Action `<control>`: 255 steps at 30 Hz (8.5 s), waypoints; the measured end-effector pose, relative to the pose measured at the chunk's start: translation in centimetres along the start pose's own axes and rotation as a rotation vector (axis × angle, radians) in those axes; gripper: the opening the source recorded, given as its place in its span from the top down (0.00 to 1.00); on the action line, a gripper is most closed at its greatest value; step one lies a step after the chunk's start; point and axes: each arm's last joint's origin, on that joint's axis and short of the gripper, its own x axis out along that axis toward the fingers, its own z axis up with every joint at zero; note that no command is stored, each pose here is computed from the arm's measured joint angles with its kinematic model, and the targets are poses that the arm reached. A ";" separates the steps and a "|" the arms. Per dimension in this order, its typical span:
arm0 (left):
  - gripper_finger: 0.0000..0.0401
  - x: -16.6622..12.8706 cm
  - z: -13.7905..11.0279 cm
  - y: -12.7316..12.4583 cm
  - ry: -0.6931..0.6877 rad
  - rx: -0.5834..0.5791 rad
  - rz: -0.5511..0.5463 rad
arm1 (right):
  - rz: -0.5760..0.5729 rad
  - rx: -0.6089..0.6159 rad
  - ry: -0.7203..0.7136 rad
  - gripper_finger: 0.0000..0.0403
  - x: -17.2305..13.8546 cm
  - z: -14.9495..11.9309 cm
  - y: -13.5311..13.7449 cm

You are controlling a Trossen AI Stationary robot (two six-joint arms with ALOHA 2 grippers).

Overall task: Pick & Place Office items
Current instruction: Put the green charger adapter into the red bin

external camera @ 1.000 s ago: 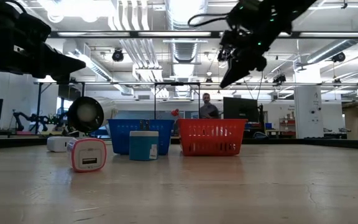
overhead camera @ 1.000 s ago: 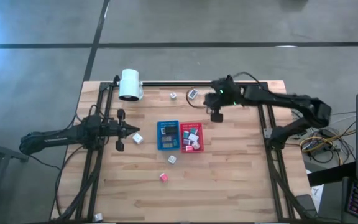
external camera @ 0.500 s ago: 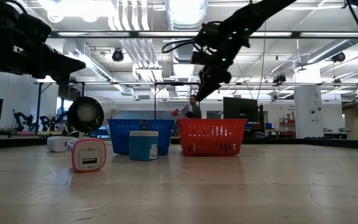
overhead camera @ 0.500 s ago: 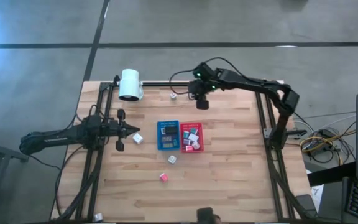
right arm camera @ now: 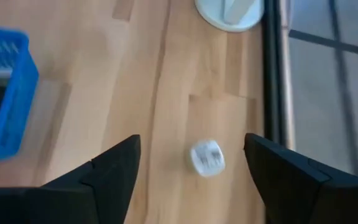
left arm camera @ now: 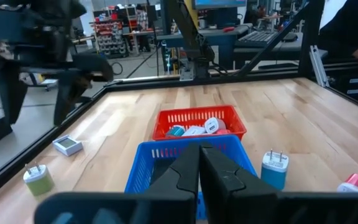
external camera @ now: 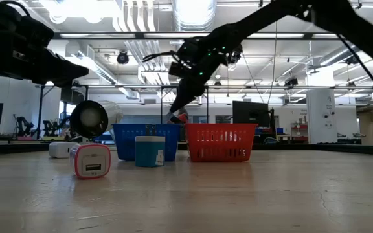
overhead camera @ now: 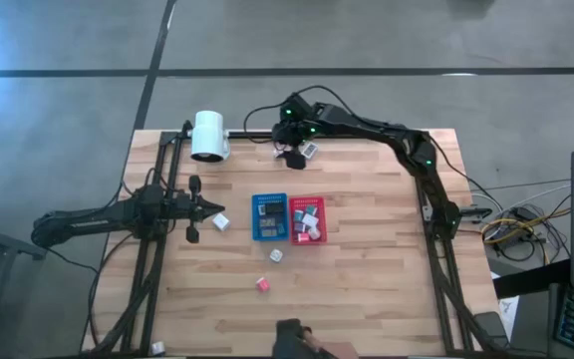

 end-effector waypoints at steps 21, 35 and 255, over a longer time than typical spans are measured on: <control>0.95 0.0 0.0 0.0 -0.008 0.004 0.001 | 0.007 0.418 0.239 0.23 6.3 -1.9 -2.8; 0.96 0.0 0.3 0.0 -0.039 0.007 0.009 | -0.050 0.621 0.244 0.25 6.3 -1.9 -2.9; 0.97 0.0 0.5 0.1 -0.068 -0.100 0.006 | -0.218 0.075 -1.154 0.68 -19.7 -23.6 24.6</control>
